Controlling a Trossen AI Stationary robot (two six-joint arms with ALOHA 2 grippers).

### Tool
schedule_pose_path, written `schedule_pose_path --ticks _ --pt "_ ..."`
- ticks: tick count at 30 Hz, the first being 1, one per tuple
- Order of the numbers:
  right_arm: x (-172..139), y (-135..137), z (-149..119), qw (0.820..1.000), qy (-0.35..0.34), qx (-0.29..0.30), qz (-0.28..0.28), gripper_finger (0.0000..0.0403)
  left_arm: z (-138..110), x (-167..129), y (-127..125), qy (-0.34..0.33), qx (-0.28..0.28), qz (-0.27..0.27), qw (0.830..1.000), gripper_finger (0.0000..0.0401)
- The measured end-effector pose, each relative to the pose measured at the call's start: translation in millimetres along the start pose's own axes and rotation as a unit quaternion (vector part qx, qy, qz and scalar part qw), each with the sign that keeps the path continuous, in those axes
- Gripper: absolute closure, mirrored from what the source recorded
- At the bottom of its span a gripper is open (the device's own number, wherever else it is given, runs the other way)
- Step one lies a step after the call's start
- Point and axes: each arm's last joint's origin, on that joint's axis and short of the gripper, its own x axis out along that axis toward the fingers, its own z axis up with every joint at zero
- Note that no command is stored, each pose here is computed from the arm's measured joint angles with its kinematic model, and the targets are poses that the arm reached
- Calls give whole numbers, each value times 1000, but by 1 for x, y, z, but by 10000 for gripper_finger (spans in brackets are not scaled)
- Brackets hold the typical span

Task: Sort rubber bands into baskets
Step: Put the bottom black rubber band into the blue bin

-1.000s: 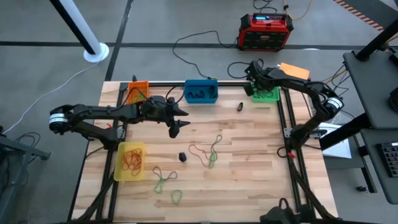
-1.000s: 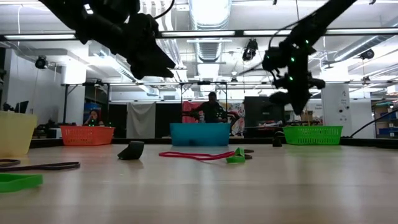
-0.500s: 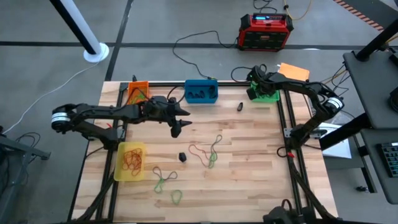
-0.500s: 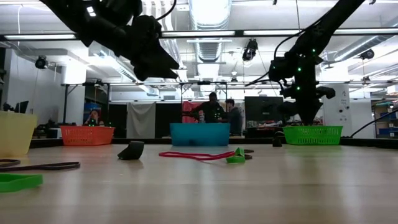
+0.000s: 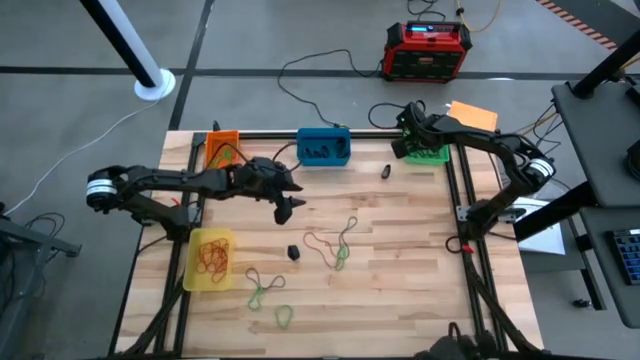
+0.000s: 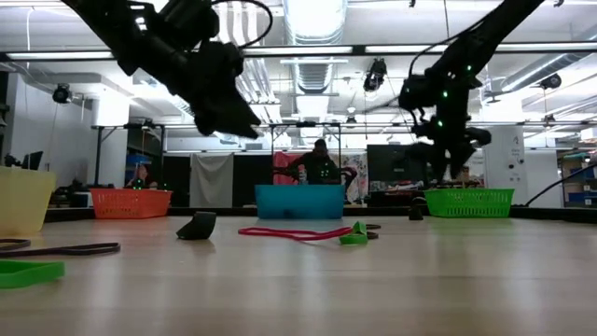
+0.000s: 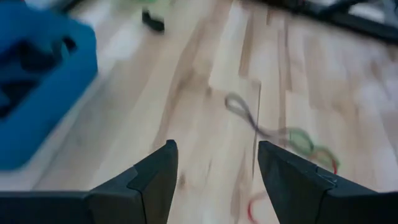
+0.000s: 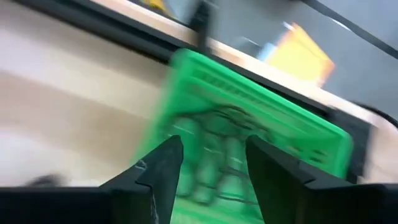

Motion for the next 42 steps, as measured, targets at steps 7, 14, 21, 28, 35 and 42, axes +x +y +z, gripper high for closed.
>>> schedule_pose_path --ticks 7,14,21,28,35,42 --pt "-38 31 -1 989 -77 -51 116 227 -13 1 -15 62 10 -33 997 195" --pt "-81 67 -15 963 -160 -114 184 227 -21 2 -44 77 58 -85 992 195" --pt "-112 96 -37 928 -222 -167 248 227 -26 1 -65 66 91 -48 993 195" --pt "-129 116 -60 903 -240 -210 287 227 -27 13 -81 32 101 -71 992 195" --pt "-150 128 -79 875 -265 -245 324 227 -42 42 -82 49 107 -69 991 195" --pt "-159 129 -90 860 -278 -256 344 227 -58 67 -80 82 114 -41 989 195"
